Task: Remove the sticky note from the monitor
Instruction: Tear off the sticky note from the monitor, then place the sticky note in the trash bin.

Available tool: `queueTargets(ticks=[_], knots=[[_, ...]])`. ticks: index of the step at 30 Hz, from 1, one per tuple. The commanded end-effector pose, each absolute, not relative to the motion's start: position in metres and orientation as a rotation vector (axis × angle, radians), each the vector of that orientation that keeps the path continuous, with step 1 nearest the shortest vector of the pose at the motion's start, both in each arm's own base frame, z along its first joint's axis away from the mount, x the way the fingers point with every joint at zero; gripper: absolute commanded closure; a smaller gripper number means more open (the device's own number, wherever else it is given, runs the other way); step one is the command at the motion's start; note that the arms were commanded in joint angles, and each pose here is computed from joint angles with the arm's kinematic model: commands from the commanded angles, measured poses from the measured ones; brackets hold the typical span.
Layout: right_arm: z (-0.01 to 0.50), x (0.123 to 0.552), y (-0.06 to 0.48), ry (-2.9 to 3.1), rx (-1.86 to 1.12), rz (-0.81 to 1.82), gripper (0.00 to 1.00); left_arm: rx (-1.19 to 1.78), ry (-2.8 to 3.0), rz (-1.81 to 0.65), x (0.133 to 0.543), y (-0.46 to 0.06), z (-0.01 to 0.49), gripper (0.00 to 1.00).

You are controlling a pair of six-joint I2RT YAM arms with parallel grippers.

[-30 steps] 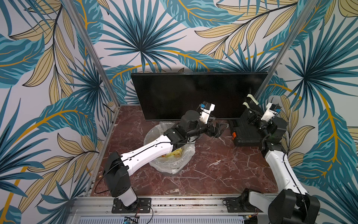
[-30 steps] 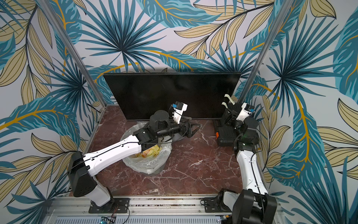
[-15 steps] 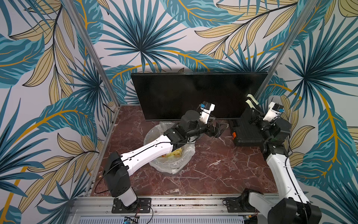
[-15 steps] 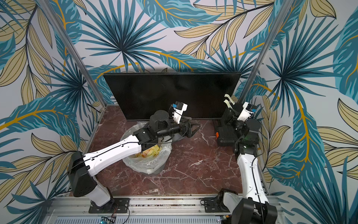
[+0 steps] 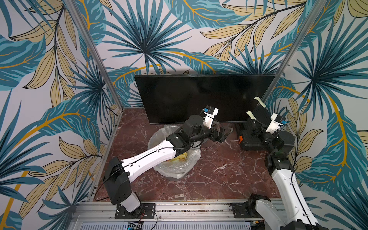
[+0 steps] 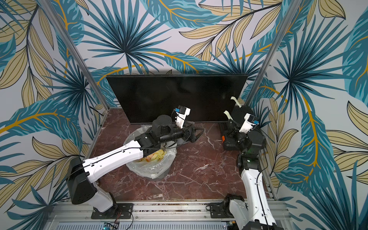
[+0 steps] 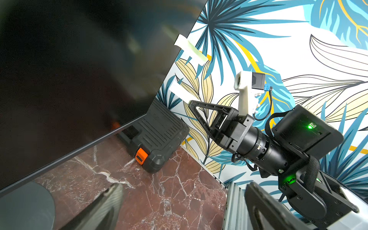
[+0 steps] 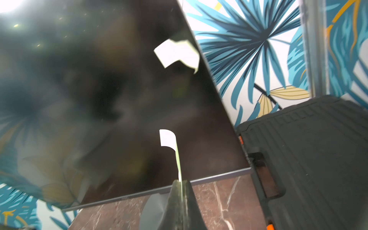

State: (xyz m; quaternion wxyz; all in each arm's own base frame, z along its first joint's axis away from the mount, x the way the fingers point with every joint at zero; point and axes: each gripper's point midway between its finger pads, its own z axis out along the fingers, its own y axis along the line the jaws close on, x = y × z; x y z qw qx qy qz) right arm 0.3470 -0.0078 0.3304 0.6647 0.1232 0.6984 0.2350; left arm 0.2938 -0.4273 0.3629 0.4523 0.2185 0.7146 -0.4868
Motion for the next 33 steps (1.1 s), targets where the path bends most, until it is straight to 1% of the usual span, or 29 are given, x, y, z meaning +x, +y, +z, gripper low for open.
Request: queueTargets(ticks=[1, 9, 17, 24, 28, 33], knots=[[0.325, 0.337, 0.009, 1.598, 0.270, 0.578, 1.00, 0.494, 1.708, -1.178, 0.290, -0.407, 0.386, 0.00], [0.331, 0.313, 0.076, 1.647, 0.136, 0.691, 1.00, 0.400, 1.701, -1.058, 0.282, -0.361, 0.400, 0.00], [0.343, 0.300, 0.133, 1.677, 0.002, 0.786, 1.00, 0.281, 1.740, -0.937, 0.272, -0.308, 0.401, 0.00], [0.349, 0.291, 0.197, 1.720, -0.163, 0.846, 1.00, 0.090, 1.725, -0.803, 0.266, -0.240, 0.407, 0.00], [0.350, 0.283, 0.237, 1.734, -0.268, 0.868, 1.00, -0.011, 1.702, -0.772, 0.263, -0.205, 0.414, 0.00], [0.354, 0.270, 0.279, 1.742, -0.383, 0.894, 1.00, -0.103, 1.726, -0.704, 0.258, -0.165, 0.411, 0.00]])
